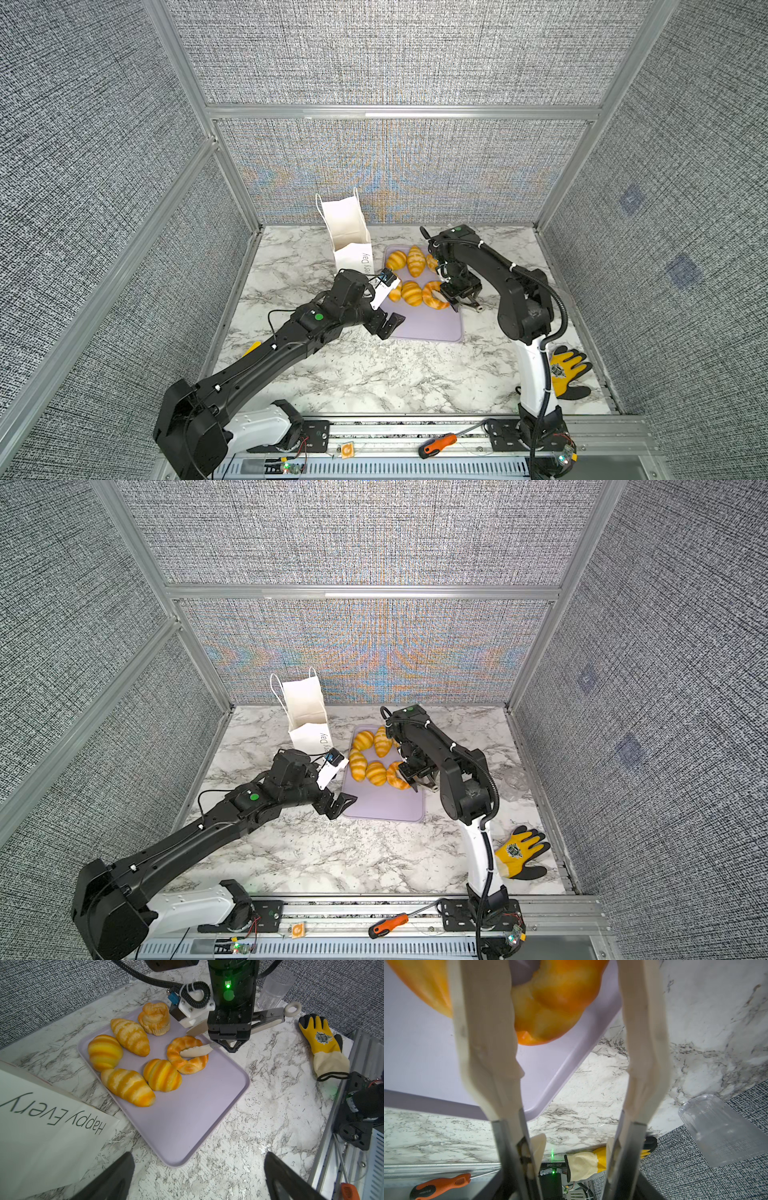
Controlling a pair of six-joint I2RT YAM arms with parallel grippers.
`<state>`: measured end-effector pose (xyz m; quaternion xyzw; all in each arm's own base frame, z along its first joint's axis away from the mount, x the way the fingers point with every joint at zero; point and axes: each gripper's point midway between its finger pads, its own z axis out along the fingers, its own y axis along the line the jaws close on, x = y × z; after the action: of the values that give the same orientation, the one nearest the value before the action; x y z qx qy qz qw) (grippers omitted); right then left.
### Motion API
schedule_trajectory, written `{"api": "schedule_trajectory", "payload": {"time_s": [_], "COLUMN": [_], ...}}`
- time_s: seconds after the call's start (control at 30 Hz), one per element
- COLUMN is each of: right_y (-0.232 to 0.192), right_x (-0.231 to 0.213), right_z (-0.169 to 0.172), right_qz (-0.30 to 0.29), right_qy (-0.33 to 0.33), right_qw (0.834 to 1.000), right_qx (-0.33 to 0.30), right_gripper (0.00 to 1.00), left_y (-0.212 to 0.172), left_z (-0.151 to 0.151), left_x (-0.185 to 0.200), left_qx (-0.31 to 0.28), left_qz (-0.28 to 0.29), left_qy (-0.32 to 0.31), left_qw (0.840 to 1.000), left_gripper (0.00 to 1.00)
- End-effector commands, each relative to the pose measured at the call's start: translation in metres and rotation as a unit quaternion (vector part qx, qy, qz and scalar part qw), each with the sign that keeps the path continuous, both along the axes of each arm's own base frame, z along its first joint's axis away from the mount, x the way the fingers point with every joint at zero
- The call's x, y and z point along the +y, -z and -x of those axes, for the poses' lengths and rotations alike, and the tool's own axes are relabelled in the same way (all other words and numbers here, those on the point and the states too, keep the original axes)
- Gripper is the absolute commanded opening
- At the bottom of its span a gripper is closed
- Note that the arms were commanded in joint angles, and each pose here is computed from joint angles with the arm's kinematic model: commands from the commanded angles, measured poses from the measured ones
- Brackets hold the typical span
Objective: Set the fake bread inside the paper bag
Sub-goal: 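Close the tongs around the ring-shaped bread with the right gripper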
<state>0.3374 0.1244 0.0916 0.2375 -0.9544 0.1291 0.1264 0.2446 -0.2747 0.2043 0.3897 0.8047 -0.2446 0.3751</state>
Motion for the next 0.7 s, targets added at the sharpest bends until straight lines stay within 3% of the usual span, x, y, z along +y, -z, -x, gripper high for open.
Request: {"api": "schedule_trajectory", "payload": {"time_s": [0.0,0.17,0.4,0.57,0.67], "right_y": [0.0,0.0,-0.008,-0.023,-0.025], "right_x": [-0.001,-0.006,-0.008,0.008,0.006], "right_z": [0.007,0.014,0.021,0.016,0.019], "right_qz": [0.0,0.009,0.002,-0.053,-0.051], "right_qy": [0.001,-0.003,0.003,0.021,0.021], "right_qw": [1.0,1.0,1.0,0.998,0.998], "right_qx": [0.018,0.027,0.02,-0.018,-0.018], "right_gripper": [0.59,0.41,0.34,0.31,0.27], "left_y": [0.0,-0.002,-0.014,-0.027,-0.034], "left_z": [0.0,-0.003,-0.004,-0.006,-0.008], "left_x": [0.002,0.002,-0.002,-0.002,-0.002], "left_qx": [-0.002,-0.007,-0.015,-0.029,-0.038], "left_qz": [-0.006,-0.009,0.002,0.018,0.026], "left_qy": [-0.002,-0.005,0.0,-0.003,-0.008], "left_qw": [1.0,1.0,1.0,0.999,0.999], "left_gripper": [0.99,0.99,0.99,0.99,0.99]}}
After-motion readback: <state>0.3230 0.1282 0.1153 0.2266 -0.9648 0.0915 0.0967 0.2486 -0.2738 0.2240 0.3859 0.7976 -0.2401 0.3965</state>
